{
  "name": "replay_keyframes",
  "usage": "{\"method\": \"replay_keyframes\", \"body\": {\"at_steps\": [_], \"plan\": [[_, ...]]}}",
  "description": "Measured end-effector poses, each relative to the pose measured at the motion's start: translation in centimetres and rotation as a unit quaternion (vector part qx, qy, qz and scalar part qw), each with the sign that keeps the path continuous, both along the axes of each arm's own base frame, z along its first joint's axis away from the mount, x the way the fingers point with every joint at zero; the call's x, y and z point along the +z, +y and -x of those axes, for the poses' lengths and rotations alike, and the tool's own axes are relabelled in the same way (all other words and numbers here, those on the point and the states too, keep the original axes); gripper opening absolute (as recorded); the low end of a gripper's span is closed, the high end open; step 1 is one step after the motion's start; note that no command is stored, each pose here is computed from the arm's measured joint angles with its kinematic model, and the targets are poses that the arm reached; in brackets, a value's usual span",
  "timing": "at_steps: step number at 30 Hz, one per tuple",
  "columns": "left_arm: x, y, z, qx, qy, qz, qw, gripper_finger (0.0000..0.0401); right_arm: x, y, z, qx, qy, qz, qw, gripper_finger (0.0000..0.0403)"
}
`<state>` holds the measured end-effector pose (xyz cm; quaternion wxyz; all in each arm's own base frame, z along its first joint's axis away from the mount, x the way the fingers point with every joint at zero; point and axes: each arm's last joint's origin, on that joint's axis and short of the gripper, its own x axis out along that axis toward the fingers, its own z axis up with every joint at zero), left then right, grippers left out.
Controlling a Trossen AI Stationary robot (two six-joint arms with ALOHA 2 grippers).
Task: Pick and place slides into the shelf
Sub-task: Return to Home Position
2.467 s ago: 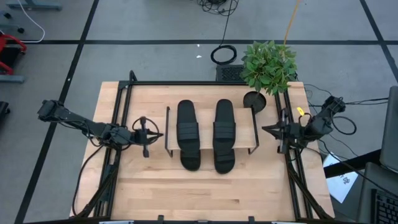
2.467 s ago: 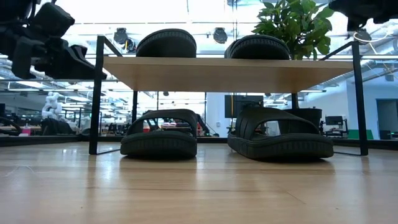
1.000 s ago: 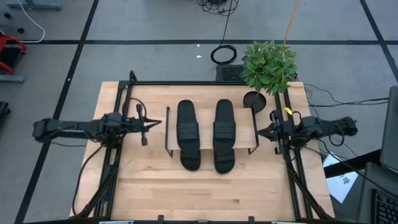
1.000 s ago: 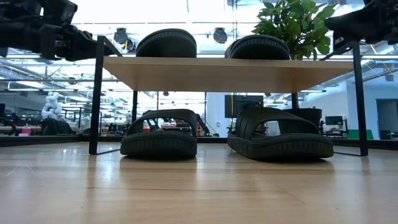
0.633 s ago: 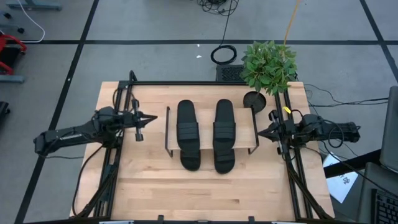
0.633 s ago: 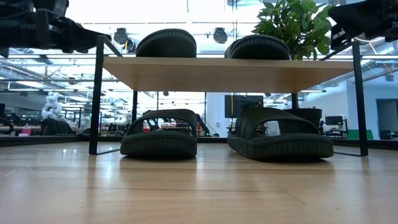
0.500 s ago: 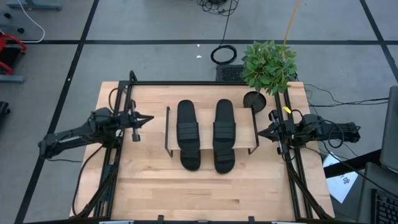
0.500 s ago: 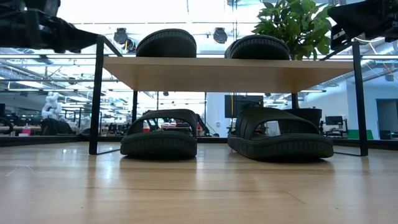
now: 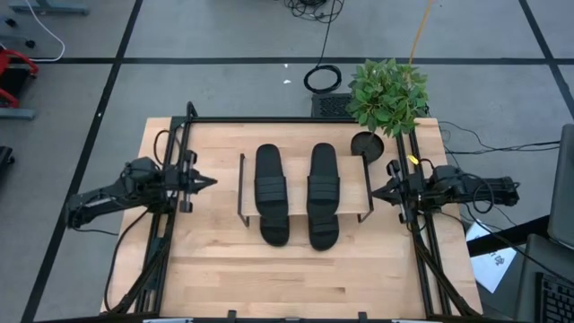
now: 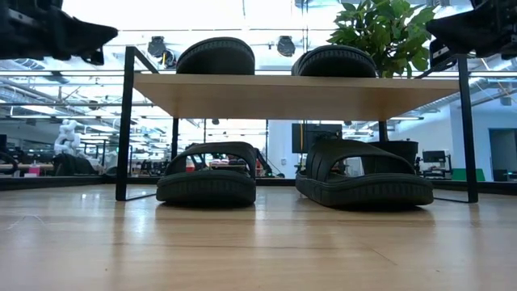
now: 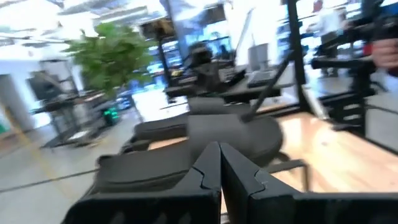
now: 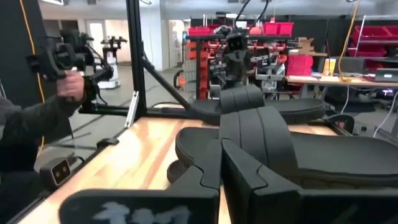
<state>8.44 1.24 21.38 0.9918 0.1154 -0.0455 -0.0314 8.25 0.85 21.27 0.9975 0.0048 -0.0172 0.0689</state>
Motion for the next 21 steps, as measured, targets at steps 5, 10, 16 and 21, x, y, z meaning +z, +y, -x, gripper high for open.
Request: {"method": "replay_keyframes", "body": {"at_steps": [5, 10, 16, 21], "plan": [[-0.1, -0.5, 0.2, -0.028, 0.000, -0.004, 1.000, 0.0000, -1.2, 0.1, -0.5, 0.014, -0.004, -0.015, 1.000, 0.0000], [-0.6, -0.5, -0.1, -0.004, -0.001, 0.027, 1.000, 0.0000, -2.7, 0.2, -1.1, 0.016, -0.012, -0.049, 0.999, 0.0000], [-1.7, -0.6, -0.6, 0.016, -0.007, 0.050, 0.999, 0.0000, -2.9, 0.2, -1.2, 0.019, -0.030, -0.054, 0.998, 0.0000], [-3.1, -0.7, -1.0, 0.027, 0.010, 0.045, 0.999, 0.0000, -3.0, 0.2, -1.2, 0.019, -0.026, -0.053, 0.998, 0.0000]]}}
